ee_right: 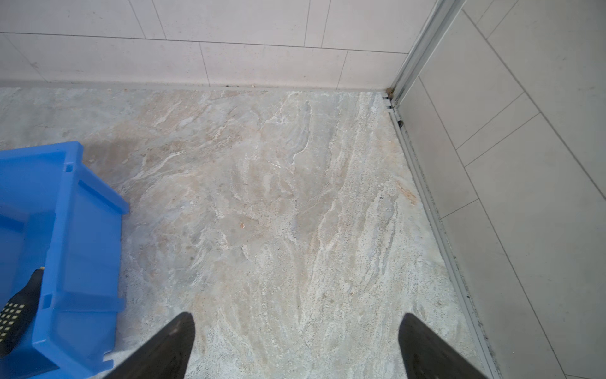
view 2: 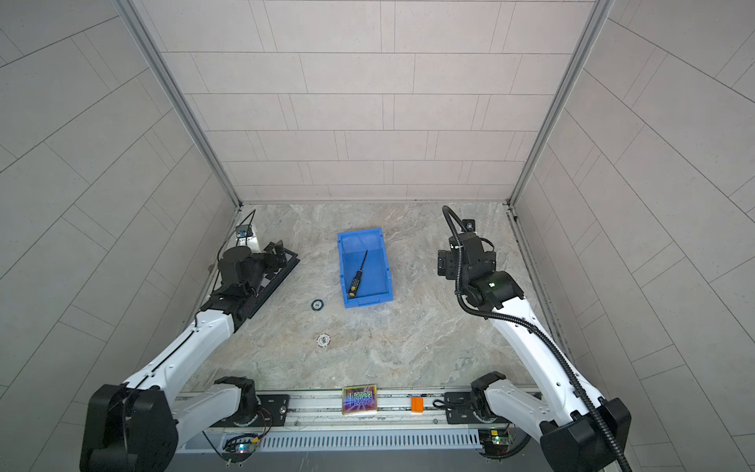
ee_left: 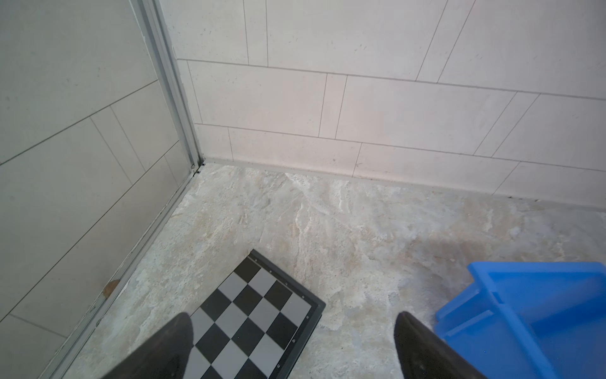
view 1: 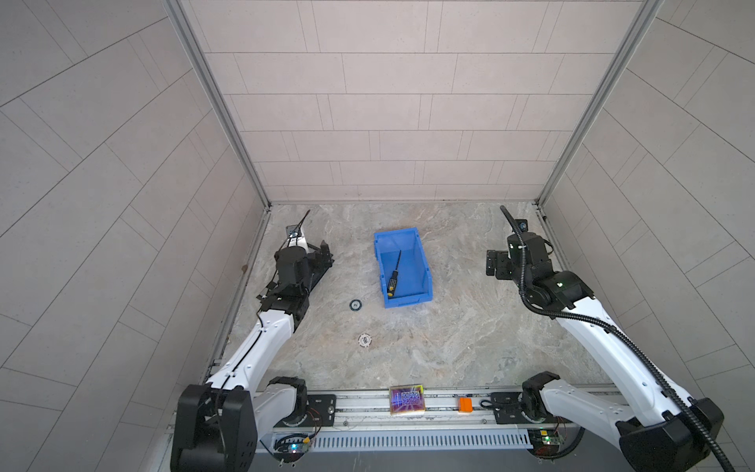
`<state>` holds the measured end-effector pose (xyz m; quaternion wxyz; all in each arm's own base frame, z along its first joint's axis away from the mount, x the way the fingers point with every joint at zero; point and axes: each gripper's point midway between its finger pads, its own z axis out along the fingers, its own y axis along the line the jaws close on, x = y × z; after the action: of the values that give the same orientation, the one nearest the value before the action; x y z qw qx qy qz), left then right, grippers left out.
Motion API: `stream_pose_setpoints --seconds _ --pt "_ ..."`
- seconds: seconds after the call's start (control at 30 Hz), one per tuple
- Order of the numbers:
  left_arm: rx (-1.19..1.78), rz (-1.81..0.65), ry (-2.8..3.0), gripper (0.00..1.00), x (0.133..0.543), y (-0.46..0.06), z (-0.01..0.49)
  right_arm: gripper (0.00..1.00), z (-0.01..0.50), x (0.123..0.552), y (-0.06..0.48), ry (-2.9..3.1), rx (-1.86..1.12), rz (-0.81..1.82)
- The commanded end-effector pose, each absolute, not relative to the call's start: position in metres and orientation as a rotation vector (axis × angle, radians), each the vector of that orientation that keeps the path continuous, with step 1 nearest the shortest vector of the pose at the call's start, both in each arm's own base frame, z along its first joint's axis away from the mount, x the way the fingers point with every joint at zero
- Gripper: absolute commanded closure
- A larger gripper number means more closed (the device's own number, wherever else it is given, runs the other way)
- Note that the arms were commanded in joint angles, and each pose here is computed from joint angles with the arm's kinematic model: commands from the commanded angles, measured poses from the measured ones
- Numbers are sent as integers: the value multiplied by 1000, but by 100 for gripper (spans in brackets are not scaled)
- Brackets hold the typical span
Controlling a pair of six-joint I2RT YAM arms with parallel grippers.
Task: Put the screwdriver in the bin
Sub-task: Reset both arms
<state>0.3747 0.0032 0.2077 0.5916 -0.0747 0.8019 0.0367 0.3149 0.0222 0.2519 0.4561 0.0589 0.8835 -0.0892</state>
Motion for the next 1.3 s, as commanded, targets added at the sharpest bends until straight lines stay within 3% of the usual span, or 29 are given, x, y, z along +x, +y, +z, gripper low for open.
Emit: stream_pose_setpoints --seconds 0.0,0.27,0.53,0.8,1.13,1.27 --pt "-187 167 1797 0 379 13 211 1 264 312 0 2087 188 -347" --pt "-148 277 1861 1 383 9 166 1 224 311 -24 1994 194 -523" --pt "-142 293 1867 1 386 11 141 1 176 325 -34 1797 206 -448" --pt "-229 229 1809 1 387 33 134 1 131 370 -18 1880 45 -463" --pt "-107 186 1816 0 390 14 122 1 103 393 -7 1932 -6 -399" --pt "-102 187 1825 0 392 13 121 1 84 393 -12 1965 11 -260"
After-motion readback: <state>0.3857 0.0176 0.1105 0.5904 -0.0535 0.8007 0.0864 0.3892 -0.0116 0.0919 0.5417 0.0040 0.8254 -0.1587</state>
